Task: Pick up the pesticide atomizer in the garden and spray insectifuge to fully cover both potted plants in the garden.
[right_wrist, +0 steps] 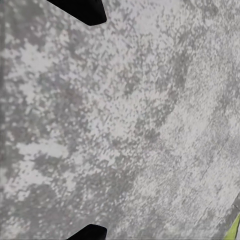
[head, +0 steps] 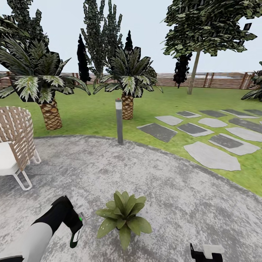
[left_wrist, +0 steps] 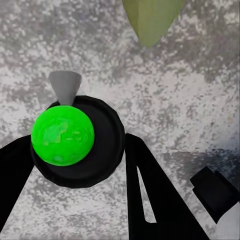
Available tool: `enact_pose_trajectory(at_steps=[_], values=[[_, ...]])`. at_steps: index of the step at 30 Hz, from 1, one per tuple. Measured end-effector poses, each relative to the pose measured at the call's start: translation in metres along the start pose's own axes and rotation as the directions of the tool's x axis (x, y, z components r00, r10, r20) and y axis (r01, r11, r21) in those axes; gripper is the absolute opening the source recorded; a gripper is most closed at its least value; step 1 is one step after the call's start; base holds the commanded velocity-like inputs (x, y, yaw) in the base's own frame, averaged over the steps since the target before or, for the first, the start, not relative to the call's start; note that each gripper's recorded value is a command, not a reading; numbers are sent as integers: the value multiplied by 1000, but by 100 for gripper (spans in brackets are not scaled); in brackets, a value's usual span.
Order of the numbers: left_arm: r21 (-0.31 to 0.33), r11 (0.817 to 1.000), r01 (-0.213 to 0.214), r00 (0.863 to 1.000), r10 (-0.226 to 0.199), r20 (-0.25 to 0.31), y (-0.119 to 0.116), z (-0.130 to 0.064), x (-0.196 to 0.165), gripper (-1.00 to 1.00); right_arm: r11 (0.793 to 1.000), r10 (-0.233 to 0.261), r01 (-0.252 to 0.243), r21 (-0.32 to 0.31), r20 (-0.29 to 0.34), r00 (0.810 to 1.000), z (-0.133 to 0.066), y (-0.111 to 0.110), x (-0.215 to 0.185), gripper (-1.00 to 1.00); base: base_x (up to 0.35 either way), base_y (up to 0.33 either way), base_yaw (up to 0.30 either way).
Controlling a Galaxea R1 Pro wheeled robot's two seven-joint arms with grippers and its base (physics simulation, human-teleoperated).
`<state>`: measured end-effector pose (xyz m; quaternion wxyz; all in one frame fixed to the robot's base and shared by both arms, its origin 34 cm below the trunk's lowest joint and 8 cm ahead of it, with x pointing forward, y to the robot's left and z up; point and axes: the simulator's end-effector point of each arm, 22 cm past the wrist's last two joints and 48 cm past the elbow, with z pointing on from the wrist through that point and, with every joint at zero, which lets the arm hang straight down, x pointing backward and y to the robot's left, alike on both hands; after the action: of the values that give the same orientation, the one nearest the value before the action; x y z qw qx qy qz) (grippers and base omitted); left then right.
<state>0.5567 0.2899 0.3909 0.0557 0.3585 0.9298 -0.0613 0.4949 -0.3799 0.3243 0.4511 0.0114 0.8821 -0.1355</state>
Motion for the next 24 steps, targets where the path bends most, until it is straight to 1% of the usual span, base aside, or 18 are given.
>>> enact_pose_trajectory(at_steps=[5, 10, 11, 15, 16, 21, 24], values=[[-3, 1000, 12, 1000, -12, -24, 8, 2, 20, -100, 1000, 0, 0, 0, 0, 1000, 0, 0, 0, 100, 0, 0, 0], [12, 1000, 18, 1000, -18, -15, 4, 2, 16, -100, 1000, 0, 0, -1, 0, 1000, 0, 0, 0, 100, 0, 0, 0], [19, 1000, 17, 1000, -17, -10, 2, 0, 13, -100, 1000, 0, 0, -1, 0, 1000, 0, 0, 0, 100, 0, 0, 0], [90, 996, 15, 1000, -15, 2, -13, -6, 2, -100, 1000, 0, 0, -1, 0, 1000, 0, 0, 0, 100, 0, 0, 0], [93, 996, 15, 1000, -15, 2, -11, -9, 3, -100, 1000, 0, 0, -1, 0, 1000, 0, 0, 0, 100, 0, 0, 0], [86, 996, 17, 1000, -16, -17, -6, -9, 15, -100, 1000, -1, 1, -2, 0, 1000, 0, 0, 0, 100, 0, 0, 0], [66, 998, 0, 999, 4, -52, -4, -5, 24, -100, 1000, -1, 1, -2, 0, 1000, 0, 0, 0, 100, 0, 0, 0]])
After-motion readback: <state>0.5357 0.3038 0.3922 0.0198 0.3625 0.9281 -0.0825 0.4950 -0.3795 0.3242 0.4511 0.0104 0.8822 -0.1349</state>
